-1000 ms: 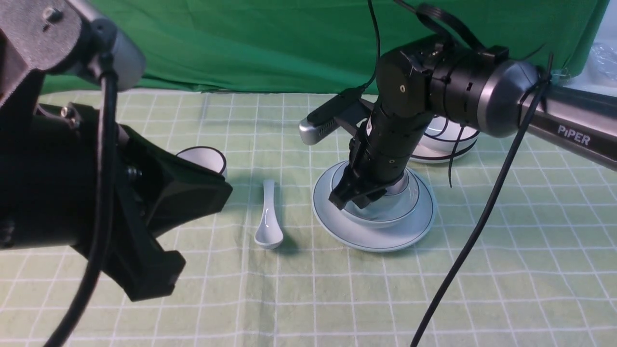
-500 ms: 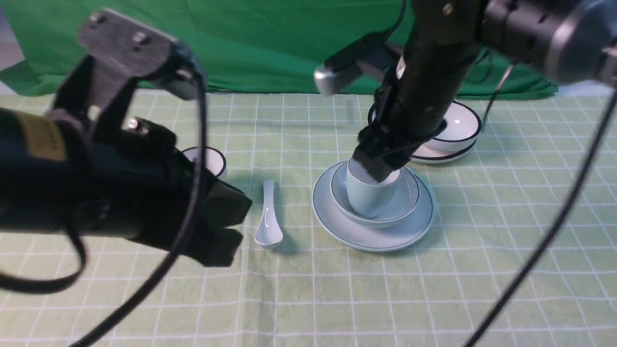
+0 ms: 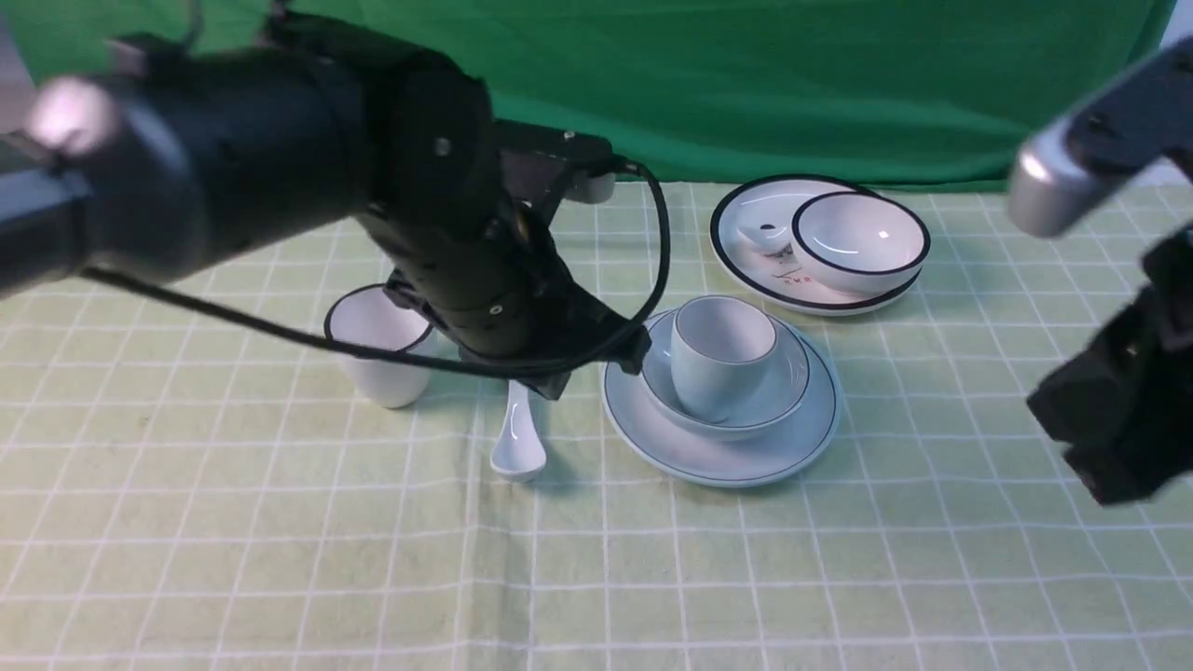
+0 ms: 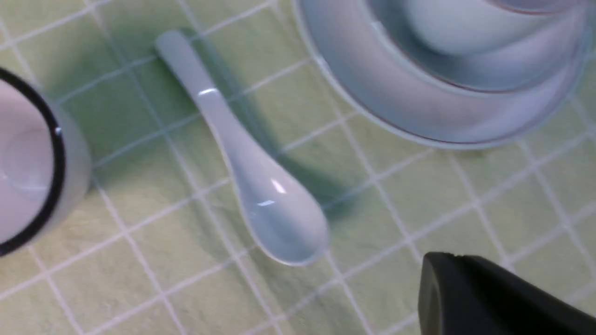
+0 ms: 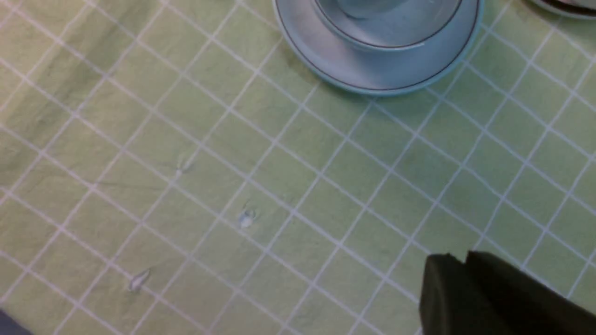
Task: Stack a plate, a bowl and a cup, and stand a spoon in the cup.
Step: Use the left arm to grab a blue soup spoon
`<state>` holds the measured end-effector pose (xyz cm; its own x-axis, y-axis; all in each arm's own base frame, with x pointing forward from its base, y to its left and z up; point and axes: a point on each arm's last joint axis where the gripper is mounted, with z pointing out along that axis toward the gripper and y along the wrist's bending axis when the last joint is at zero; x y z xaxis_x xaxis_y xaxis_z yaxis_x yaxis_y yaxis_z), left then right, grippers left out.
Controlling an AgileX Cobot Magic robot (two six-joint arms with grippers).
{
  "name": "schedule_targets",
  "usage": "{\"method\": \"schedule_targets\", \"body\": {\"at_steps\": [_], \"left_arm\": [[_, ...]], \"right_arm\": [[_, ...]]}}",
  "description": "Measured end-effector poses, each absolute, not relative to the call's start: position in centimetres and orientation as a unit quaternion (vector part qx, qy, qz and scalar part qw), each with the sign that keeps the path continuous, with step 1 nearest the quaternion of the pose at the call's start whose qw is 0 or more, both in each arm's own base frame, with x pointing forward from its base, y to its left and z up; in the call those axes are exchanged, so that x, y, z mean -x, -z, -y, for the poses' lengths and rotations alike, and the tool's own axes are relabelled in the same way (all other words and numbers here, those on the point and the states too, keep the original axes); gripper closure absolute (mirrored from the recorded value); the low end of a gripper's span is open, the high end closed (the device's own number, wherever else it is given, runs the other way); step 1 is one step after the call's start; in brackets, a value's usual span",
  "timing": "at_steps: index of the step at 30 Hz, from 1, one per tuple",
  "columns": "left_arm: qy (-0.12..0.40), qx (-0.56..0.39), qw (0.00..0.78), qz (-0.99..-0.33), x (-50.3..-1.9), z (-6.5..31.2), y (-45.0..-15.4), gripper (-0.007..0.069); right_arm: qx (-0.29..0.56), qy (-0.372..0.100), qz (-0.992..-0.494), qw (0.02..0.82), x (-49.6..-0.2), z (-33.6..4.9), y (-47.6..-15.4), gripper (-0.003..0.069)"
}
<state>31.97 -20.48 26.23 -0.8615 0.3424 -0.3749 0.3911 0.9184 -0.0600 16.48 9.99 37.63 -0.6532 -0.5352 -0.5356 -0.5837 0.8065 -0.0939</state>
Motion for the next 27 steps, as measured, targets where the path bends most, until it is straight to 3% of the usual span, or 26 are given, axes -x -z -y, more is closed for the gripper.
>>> {"method": "schedule_targets", "body": {"at_steps": [7, 12, 15, 22, 27], "left_arm": [[0.025, -0.152, 0.143, -0.978, -37.9, 19.9, -21.4, 0.0444], [0.015, -0.142, 0.141, -0.98, -40.4, 19.7, -19.0, 0.0314], [0.006, -0.147, 0.146, -0.978, -41.3, 19.9, -17.6, 0.0274], [-0.001, -0.15, 0.159, -0.976, -42.3, 20.2, -15.4, 0.0294], [0.015, -0.138, 0.154, -0.978, -42.3, 20.5, -15.3, 0.0456]], "right_arm": [[0.293, -0.06, -0.894, 0.334, -11.6, -6.9, -37.6, 0.0576], [0.282, -0.067, -0.892, 0.348, -10.0, -5.9, -37.9, 0.0571], [0.282, -0.066, -0.892, 0.347, -9.6, -5.6, -38.0, 0.0568], [0.283, -0.063, -0.897, 0.333, -9.4, -5.5, -37.8, 0.0568], [0.283, -0.063, -0.897, 0.333, -9.4, -5.5, -37.8, 0.0568]]}}
